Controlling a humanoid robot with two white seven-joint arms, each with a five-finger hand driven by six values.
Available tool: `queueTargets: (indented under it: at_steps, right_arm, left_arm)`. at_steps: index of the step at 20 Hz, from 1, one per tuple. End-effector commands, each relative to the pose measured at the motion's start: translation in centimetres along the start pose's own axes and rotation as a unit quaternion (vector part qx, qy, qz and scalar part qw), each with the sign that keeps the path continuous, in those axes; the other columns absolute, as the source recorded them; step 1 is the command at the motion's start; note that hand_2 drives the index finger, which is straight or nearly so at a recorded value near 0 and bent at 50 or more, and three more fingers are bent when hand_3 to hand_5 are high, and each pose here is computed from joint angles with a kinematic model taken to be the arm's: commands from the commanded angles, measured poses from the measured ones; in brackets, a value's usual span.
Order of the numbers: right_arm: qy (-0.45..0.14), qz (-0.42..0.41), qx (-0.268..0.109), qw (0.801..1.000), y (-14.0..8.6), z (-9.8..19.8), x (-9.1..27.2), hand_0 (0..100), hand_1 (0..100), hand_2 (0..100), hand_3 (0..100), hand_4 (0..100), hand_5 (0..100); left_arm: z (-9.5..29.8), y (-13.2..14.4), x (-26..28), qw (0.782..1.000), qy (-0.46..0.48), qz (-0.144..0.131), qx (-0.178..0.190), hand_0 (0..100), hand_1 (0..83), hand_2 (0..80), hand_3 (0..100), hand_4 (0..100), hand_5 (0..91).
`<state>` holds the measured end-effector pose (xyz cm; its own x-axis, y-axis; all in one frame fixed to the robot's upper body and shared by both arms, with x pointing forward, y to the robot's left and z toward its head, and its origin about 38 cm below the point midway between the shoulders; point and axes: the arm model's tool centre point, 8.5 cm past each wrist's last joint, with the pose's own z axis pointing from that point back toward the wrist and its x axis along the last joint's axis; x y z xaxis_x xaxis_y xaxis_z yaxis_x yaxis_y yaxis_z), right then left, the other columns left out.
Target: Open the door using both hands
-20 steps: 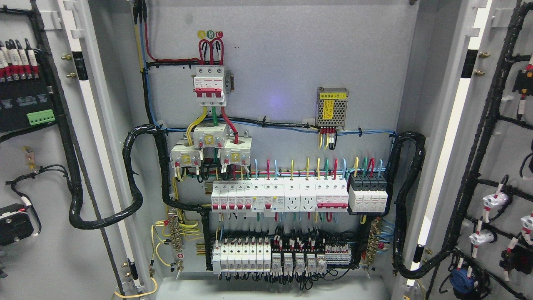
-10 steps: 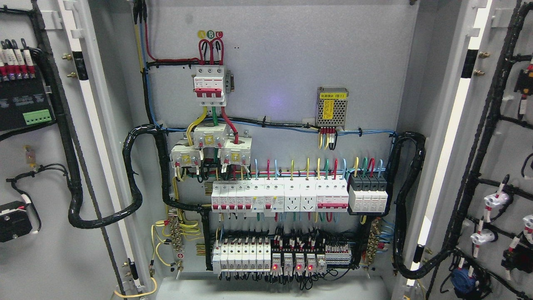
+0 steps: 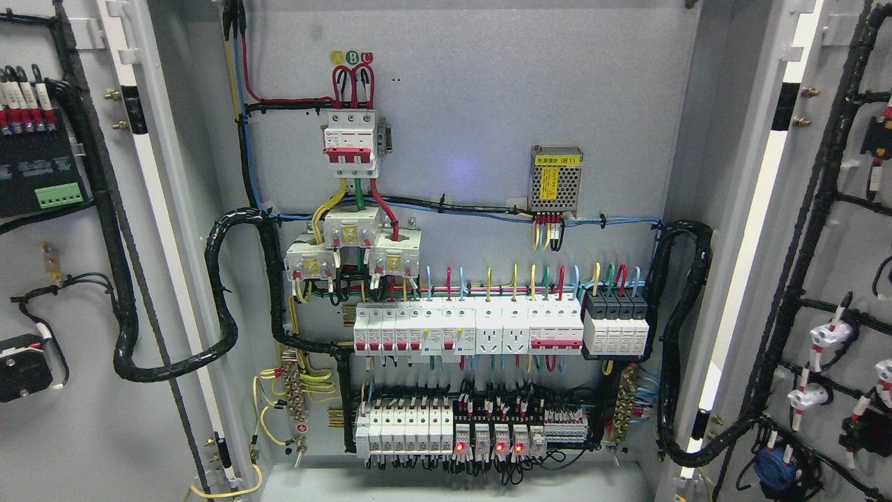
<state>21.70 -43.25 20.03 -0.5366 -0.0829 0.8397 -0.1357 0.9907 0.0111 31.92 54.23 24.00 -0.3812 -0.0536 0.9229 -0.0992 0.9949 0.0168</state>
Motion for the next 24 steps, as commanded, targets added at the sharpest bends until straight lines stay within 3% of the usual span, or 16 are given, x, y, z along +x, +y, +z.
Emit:
queueTargets:
  at_steps: [1, 24]
  right_arm:
    - [-0.001, -0.002, 0.021, 1.000, 1.2, 0.4, 0.9, 0, 0, 0, 0, 0, 0]
    - [-0.014, -0.026, 0.056, 0.998, 3.9, 0.0, 0.8, 0, 0, 0, 0, 0, 0]
  left_arm:
    - [-0.1, 1.0, 0.1, 1.000, 0.003, -0.003, 0.011, 0, 0.0, 0.0, 0, 0, 0.0]
    - [-1.2, 2.2, 0.5, 1.000, 0.012, -0.007, 0.027, 0, 0.0, 0.0, 0, 0, 0.0]
